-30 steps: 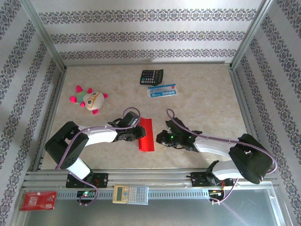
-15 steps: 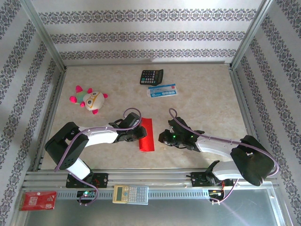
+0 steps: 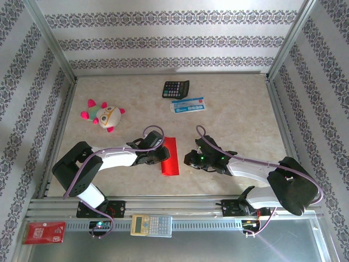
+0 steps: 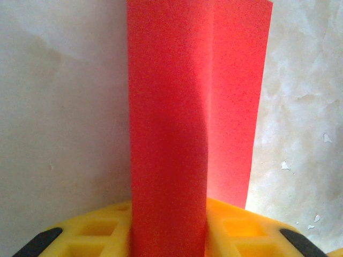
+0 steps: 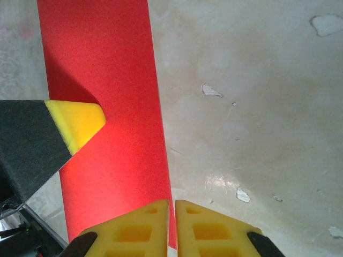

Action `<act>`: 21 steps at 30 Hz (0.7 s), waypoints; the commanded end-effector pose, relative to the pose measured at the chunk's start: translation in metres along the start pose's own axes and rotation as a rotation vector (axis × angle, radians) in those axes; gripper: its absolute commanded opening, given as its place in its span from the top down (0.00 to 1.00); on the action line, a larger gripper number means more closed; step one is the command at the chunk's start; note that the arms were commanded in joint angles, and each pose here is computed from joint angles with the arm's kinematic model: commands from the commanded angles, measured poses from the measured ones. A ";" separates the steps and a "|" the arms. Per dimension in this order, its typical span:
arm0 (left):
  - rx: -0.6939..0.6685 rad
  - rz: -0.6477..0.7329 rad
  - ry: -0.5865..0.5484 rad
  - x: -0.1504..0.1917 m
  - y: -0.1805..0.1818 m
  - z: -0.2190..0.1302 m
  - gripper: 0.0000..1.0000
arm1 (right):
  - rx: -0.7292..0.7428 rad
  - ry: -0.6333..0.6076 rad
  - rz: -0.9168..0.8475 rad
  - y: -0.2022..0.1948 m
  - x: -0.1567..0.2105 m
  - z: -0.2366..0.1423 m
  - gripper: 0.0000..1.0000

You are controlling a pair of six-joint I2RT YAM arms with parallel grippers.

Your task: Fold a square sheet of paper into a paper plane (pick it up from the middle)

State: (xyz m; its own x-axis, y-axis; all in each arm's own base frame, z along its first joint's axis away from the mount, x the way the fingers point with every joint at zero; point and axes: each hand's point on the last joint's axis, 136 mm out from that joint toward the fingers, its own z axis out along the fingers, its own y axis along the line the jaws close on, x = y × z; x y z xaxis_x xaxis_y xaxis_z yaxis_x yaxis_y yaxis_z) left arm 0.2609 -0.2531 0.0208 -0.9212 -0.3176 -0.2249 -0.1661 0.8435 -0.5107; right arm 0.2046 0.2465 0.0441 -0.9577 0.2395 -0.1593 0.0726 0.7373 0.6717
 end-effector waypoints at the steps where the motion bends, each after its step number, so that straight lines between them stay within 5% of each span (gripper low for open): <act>1: -0.146 0.003 0.013 0.009 0.034 0.008 0.66 | 0.023 0.006 -0.014 -0.009 0.001 0.001 0.88; 21: -0.180 -0.007 0.011 0.012 0.044 0.010 0.66 | 0.029 0.001 -0.015 -0.011 0.000 -0.002 0.88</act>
State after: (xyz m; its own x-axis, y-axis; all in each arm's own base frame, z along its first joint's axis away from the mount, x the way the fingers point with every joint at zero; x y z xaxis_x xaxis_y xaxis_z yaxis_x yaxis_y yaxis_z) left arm 0.2609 -0.2534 0.0197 -0.9218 -0.3151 -0.2258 -0.1676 0.8491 -0.5009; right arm 0.2059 0.2451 0.0439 -0.9578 0.2313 -0.1708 0.0599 0.7415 0.6683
